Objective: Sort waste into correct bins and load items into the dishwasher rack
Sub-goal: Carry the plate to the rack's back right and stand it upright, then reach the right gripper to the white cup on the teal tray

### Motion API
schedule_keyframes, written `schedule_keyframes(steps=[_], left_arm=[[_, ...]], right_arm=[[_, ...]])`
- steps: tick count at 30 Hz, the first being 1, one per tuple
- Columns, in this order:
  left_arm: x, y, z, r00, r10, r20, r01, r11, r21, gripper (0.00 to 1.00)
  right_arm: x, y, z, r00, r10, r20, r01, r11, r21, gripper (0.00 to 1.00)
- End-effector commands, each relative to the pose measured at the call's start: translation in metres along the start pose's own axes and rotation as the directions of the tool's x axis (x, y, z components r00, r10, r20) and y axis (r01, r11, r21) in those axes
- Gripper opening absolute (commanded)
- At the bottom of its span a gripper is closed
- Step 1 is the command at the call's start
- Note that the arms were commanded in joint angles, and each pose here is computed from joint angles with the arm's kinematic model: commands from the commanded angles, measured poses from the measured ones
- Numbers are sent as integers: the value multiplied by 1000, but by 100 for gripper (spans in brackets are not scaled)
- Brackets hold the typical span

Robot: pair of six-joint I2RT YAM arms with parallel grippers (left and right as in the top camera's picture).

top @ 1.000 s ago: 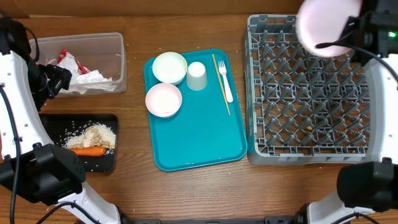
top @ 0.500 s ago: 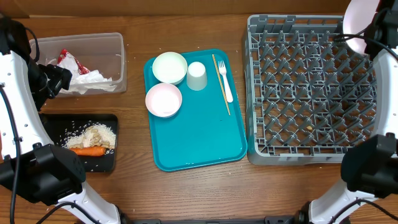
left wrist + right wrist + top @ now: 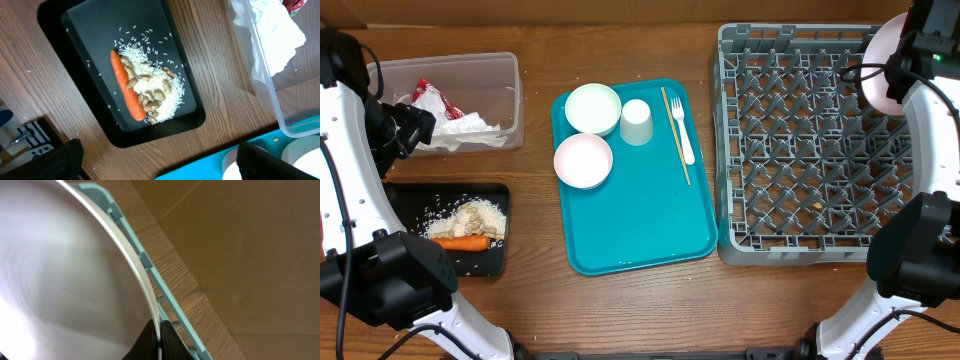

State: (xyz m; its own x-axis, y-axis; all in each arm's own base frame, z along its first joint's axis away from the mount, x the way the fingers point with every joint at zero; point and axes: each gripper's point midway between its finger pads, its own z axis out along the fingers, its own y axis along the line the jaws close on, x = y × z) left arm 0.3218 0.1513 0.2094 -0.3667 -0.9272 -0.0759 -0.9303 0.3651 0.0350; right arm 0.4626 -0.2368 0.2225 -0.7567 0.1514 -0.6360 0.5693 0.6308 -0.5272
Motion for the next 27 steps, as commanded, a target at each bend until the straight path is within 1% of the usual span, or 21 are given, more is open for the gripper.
schedule_keyframes(steps=[1, 4, 5, 6, 8, 9, 10, 11, 12, 16, 19, 20, 23, 24, 27], left_arm=[[1, 4, -9, 1000, -2, 16, 2, 1000, 18, 100], [1, 4, -9, 1000, -2, 16, 2, 1000, 18, 100], [1, 4, -9, 1000, -2, 16, 2, 1000, 18, 100], [1, 4, -9, 1000, -2, 16, 2, 1000, 18, 100], [1, 4, -9, 1000, -2, 16, 1, 1000, 18, 100], [1, 3, -9, 1000, -1, 16, 1, 1000, 18, 100], [1, 4, -9, 1000, -1, 16, 1, 1000, 18, 100], [1, 4, -9, 1000, -1, 16, 1, 1000, 18, 100], [1, 4, -9, 1000, -1, 16, 1, 1000, 18, 100], [1, 4, -9, 1000, -1, 16, 1, 1000, 18, 100], [1, 4, -9, 1000, -1, 16, 1, 1000, 18, 100], [1, 4, -9, 1000, -1, 16, 1, 1000, 18, 100], [1, 4, -9, 1000, -1, 16, 1, 1000, 18, 100], [1, 4, -9, 1000, -1, 16, 1, 1000, 18, 100], [1, 4, -9, 1000, -1, 16, 1, 1000, 18, 100]], right_arm=[[10, 8, 4, 1000, -17, -15, 17, 1000, -10, 5], [14, 16, 5, 999, -25, -22, 24, 999, -47, 7], [15, 29, 3, 999, -34, -22, 31, 993, -113, 14], [14, 36, 0, 999, -38, -19, 35, 989, -143, 25], [13, 50, -7, 999, -48, -7, 45, 979, -197, 58], [11, 56, -11, 999, -51, 2, 50, 975, -218, 69], [8, 63, -17, 998, -56, 14, 58, 970, -235, 87], [5, 68, -24, 998, -59, 29, 65, 967, -245, 96], [1, 73, -30, 997, -63, 44, 72, 965, -254, 100], [-18, 99, -67, 993, -36, 112, 71, 942, -327, 100], [-28, 130, -105, 988, -21, 153, 88, 889, -448, 100], [-28, 159, -137, 986, -18, 168, 113, 813, -571, 100], [-14, 210, -194, 982, -48, 184, 174, 619, -766, 100], [0, 237, -232, 977, -79, 198, 212, 461, -862, 100], [21, 265, -289, 967, -116, 227, 248, 225, -942, 100]])
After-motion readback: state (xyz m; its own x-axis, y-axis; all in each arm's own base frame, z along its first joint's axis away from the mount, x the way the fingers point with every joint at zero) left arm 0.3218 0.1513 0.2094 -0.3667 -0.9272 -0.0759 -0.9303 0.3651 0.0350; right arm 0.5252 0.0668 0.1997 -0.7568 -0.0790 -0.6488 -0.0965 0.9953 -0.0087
